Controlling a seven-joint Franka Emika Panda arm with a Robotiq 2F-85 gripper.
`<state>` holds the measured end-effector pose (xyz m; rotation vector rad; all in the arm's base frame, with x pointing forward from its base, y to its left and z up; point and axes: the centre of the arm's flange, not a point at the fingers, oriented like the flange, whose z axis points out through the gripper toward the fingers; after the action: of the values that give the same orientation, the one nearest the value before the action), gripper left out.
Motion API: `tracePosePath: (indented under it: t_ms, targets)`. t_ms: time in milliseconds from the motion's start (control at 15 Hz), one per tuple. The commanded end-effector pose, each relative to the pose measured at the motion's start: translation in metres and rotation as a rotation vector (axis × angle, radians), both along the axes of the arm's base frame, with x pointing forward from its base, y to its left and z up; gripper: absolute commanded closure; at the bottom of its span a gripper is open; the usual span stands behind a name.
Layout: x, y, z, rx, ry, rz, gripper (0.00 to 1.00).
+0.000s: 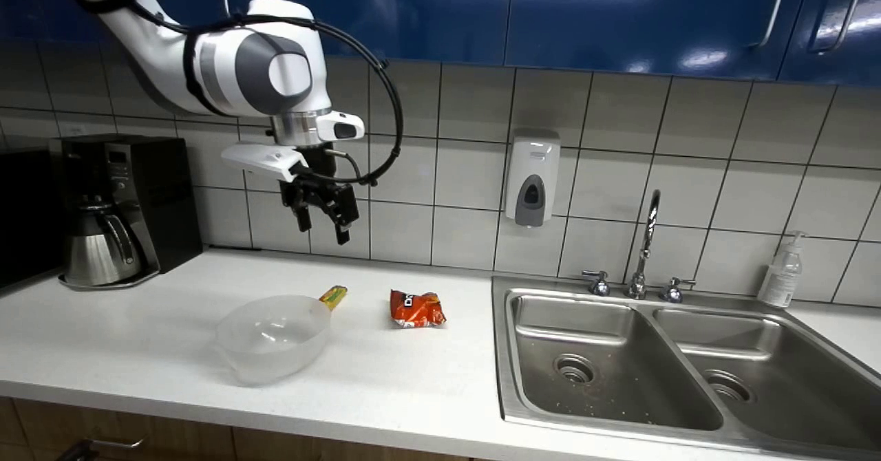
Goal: Put the orange packet inside the plastic bowl
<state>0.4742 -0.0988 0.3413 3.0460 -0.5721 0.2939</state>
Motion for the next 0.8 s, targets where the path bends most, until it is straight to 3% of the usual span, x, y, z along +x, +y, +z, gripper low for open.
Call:
tracePosePath:
  t_ms: [0,733]
  targets:
    - [0.040,-0.025,-0.023,-0.016,0.015,-0.100,0.00]
    - [0.121,-0.093,-0.109,-0.046,0.092,-0.398,0.00]
